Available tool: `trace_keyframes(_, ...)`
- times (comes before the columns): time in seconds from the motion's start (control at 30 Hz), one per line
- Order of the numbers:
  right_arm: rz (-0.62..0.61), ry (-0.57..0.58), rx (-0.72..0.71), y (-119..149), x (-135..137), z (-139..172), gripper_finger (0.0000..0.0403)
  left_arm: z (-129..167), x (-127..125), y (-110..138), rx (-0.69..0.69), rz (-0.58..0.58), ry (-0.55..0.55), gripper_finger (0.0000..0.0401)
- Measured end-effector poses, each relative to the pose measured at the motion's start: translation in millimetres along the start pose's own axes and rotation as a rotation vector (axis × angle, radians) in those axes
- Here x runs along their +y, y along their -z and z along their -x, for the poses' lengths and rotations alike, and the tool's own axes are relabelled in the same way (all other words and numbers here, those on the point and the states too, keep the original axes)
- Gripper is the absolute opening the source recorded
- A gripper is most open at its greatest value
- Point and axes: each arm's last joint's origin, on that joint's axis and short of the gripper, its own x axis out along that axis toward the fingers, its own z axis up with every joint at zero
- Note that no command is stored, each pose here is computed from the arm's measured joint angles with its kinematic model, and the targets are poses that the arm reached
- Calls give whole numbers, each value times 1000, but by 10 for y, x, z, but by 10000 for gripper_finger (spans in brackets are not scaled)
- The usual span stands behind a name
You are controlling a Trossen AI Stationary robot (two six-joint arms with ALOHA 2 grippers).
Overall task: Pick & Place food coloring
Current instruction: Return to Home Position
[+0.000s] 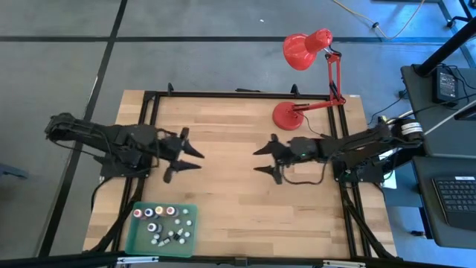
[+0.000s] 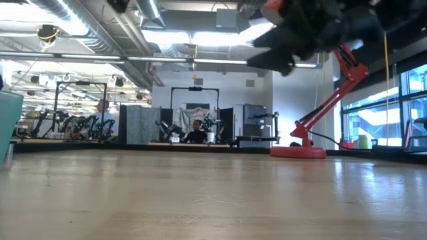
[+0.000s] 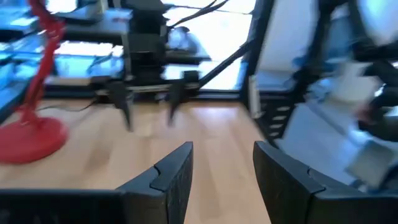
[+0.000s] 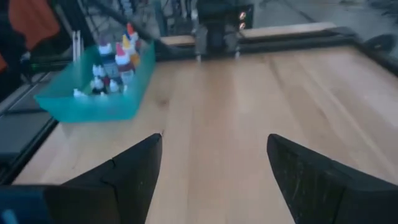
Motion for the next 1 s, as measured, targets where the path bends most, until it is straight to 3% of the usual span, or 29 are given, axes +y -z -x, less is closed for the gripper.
trace_keyframes(0.27,-32,28,-120,198,-45,477,293,307,110,497,-120,14,28,166)
trace_keyframes(0.53,-45,60,-197,274,-94,751,293,468,163,929,-203,32,21,162)
trace_keyframes(1.0,-61,123,-275,491,-141,1025,293,579,203,1303,-317,15,44,163)
